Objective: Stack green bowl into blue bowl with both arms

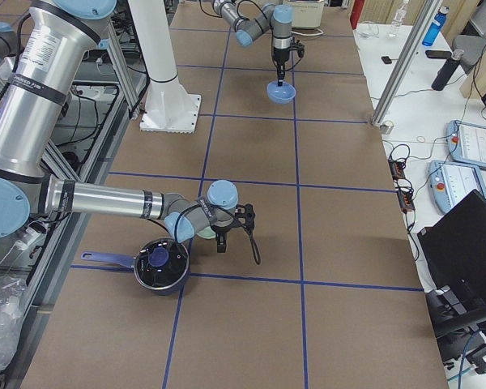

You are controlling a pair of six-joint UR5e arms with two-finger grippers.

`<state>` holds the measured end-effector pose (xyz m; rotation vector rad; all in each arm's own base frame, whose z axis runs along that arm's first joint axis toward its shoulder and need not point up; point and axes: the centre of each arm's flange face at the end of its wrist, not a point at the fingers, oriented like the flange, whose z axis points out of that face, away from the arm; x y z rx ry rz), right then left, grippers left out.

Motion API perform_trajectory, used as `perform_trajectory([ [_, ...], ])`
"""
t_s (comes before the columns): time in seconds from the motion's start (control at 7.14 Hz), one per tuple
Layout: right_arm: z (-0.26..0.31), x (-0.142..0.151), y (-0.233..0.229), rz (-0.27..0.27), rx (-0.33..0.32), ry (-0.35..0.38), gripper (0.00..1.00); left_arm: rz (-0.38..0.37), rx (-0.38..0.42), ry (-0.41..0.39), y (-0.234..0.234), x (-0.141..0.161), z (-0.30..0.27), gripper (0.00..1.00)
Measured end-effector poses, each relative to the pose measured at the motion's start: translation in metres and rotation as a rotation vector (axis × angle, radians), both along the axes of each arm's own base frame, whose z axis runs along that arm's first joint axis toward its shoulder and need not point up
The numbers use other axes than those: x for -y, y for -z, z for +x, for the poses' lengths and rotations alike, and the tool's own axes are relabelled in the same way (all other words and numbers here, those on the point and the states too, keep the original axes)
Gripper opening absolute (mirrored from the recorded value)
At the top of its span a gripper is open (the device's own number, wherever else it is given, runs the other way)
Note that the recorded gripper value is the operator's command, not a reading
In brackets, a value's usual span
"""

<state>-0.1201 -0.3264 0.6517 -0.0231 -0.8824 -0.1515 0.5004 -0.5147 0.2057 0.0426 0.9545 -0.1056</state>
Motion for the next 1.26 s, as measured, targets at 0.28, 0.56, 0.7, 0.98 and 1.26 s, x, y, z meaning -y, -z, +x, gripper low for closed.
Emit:
perform_trajectory([
  [0.28,-0.009,-0.004,0.004,-0.005,0.017,-0.004,0.99,0.015,0.006,0.014,-0.01,-0.015,0.032,0.0],
  [0.56,-0.012,-0.005,0.005,-0.005,0.022,0.0,0.99,0.038,0.014,0.029,-0.018,-0.026,0.052,0.0],
  [0.7,-0.012,-0.006,0.005,-0.005,0.022,0.0,0.99,0.044,0.012,0.029,-0.019,-0.03,0.058,0.0],
  [0.98,-0.013,-0.006,0.006,-0.005,0.023,0.001,0.99,0.045,0.007,0.023,-0.019,-0.039,0.066,0.0],
  [1.26,-0.013,-0.006,0.006,-0.005,0.023,0.001,0.99,0.055,-0.012,0.023,-0.015,-0.042,0.067,0.78],
])
